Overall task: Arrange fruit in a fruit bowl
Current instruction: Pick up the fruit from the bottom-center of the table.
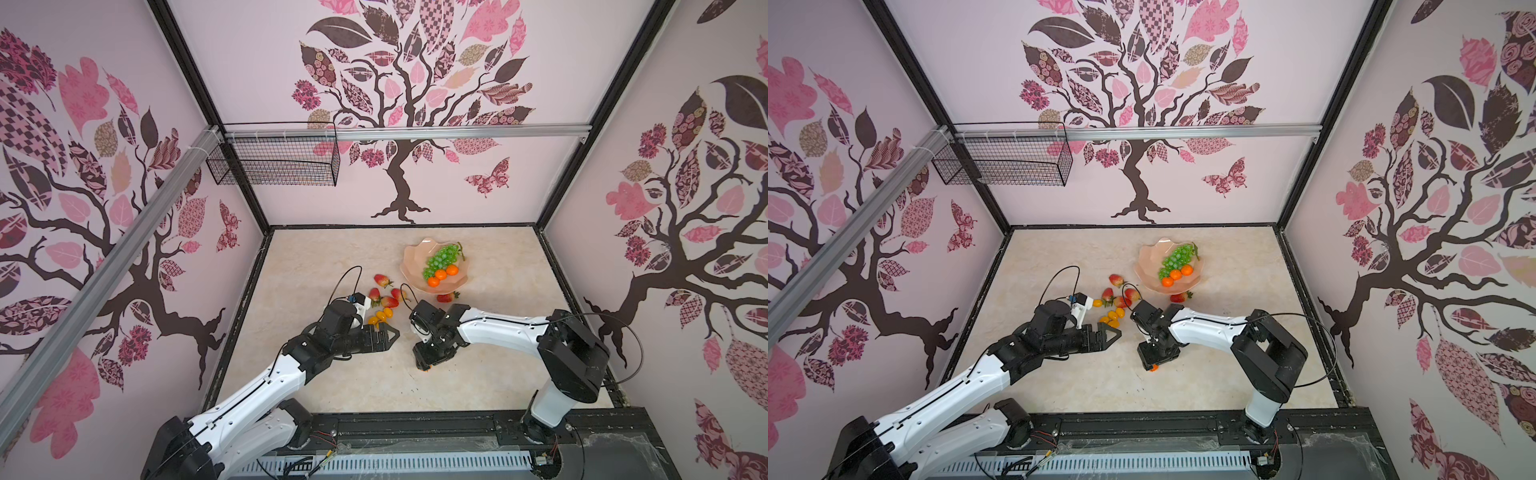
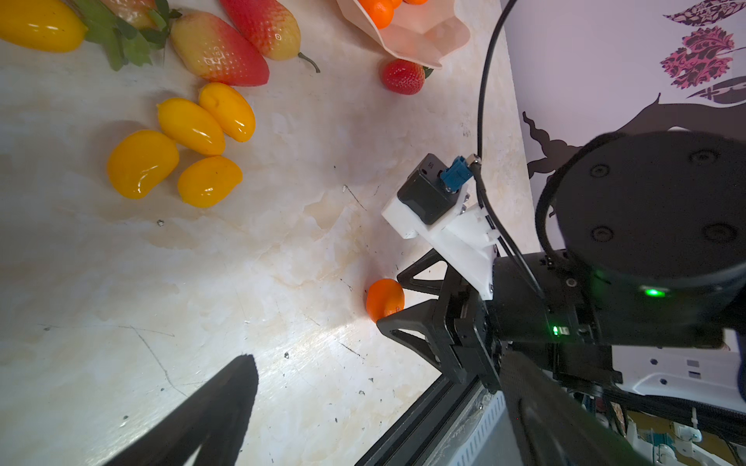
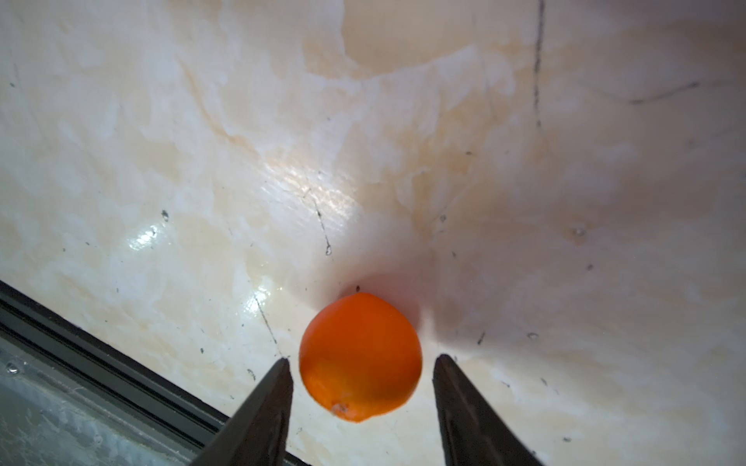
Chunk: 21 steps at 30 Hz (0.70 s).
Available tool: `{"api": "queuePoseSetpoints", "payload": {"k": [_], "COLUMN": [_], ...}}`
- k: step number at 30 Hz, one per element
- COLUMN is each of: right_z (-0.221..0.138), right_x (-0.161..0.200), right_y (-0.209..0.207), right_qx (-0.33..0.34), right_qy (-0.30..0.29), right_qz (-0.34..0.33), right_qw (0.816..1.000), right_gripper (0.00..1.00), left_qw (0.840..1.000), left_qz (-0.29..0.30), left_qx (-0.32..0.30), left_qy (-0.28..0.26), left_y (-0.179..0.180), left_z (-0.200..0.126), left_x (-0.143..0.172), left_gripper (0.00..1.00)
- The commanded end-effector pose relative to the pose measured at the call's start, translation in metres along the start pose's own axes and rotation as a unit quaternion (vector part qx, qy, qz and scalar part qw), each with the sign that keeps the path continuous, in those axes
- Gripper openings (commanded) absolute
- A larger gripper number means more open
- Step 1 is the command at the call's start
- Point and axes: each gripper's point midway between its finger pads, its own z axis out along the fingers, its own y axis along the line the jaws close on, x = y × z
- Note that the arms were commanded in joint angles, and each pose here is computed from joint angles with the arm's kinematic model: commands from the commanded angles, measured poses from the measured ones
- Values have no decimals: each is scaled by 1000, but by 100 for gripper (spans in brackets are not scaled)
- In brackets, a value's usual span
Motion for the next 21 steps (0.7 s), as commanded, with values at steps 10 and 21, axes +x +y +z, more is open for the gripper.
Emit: {"api": "queuePoseSetpoints", "payload": {"k": [10, 21], "right_z": [14, 14], "right_x": [0, 1], "right_y": [-2, -3], "right_qx": [13, 15], "right_qy": [13, 10], "right_qz": [-2, -2], "right_qw": [1000, 1000], "right_gripper": [57, 53], "left_qw": [1000, 1000], "left_qz": [4, 3], "left_qx": [-3, -3], "left_qy": [3, 1], "left_y": [6, 6], "left_z": [2, 3], "left_x": [6, 5], "left_gripper": [98, 98]}}
